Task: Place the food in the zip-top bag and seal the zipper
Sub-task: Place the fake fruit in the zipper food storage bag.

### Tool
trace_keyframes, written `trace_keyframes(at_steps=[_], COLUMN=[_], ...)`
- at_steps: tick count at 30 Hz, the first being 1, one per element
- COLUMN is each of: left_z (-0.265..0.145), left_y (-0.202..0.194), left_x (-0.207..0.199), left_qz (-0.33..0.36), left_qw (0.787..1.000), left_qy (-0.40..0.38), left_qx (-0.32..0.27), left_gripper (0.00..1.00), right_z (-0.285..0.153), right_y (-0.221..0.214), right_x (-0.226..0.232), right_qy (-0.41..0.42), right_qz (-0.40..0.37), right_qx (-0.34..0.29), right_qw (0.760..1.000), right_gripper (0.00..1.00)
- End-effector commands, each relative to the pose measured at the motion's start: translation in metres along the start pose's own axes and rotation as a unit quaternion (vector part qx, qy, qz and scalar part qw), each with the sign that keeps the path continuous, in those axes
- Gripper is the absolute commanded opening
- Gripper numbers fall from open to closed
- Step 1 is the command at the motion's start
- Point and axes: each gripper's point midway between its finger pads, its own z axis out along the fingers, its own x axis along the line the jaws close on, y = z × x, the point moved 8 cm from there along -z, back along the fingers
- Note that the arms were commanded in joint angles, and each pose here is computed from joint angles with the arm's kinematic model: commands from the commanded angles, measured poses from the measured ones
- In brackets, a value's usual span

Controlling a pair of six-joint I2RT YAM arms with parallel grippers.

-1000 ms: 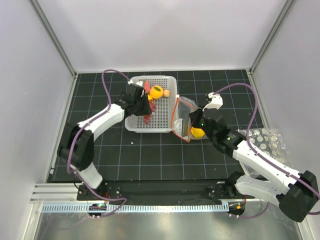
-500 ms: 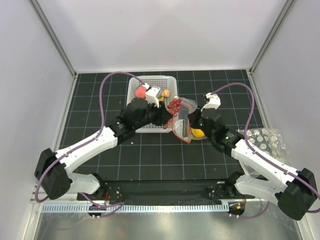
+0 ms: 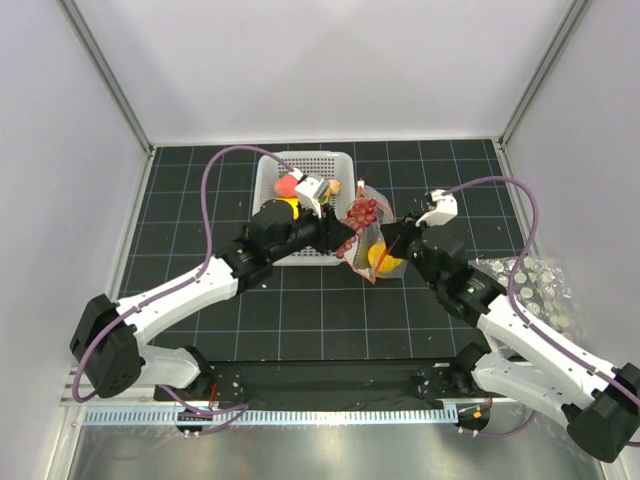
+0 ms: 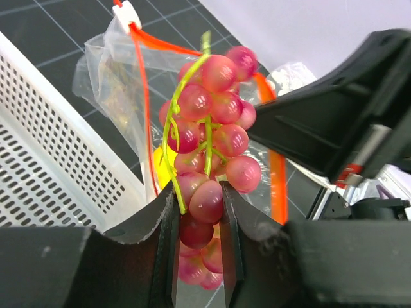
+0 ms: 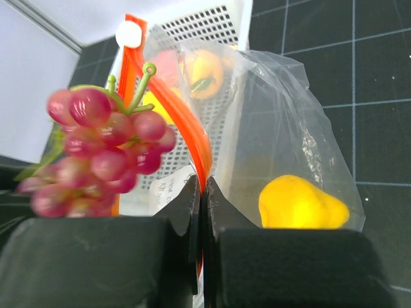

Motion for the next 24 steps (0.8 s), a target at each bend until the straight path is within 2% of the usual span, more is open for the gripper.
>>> trace_keyframes(at_steps=[1,6,11,16,20,23,24], left_z=[0.008,0.018,0.032,0.036,0.041,0.048,0.050], left_y=[0.015,0.016,0.006,0.002,0.000,-0.008,-0.006], left_x=[-0.011,-0.011,-0.019,-0.022,-0.019,-0.014,-0.015], left_qz=[0.000,-0.006,0.023,0.028,0.027,0.023,0.023], left_qw=[0.999,1.000,0.998,0.998,0.998,0.995,0.995], left_qy=[-0.039,-0.025,-0.020,-0.011,0.001,0.020,0.022], left_qx=[-0.030,-0.008,0.048,0.055,0.063,0.095,0.095], left_gripper=[0.29,0.30,0.30,0.31,0.32,0.41,0.53], right_z=[-0.009,-0.013,-0.007,0.004,0.005,-0.001,-0.005], right_y=[0.018,0.022,0.017,0.005,0.005,0.010,0.015], right_x=[0.012,0.005,0.006,0.012,0.014,0.011,0.009], right_qy=[0.049,0.023,0.022,0.045,0.056,0.046,0.040], right_qz=[0.040,0.047,0.035,0.022,0.026,0.032,0.037], right_qx=[-0.053,-0.072,-0.058,-0.024,-0.023,-0.041,-0.057], right_qw=[0.997,0.996,0.997,0.998,0.998,0.998,0.997], right_gripper=[0.01,0.01,0.01,0.01,0.01,0.01,0.01])
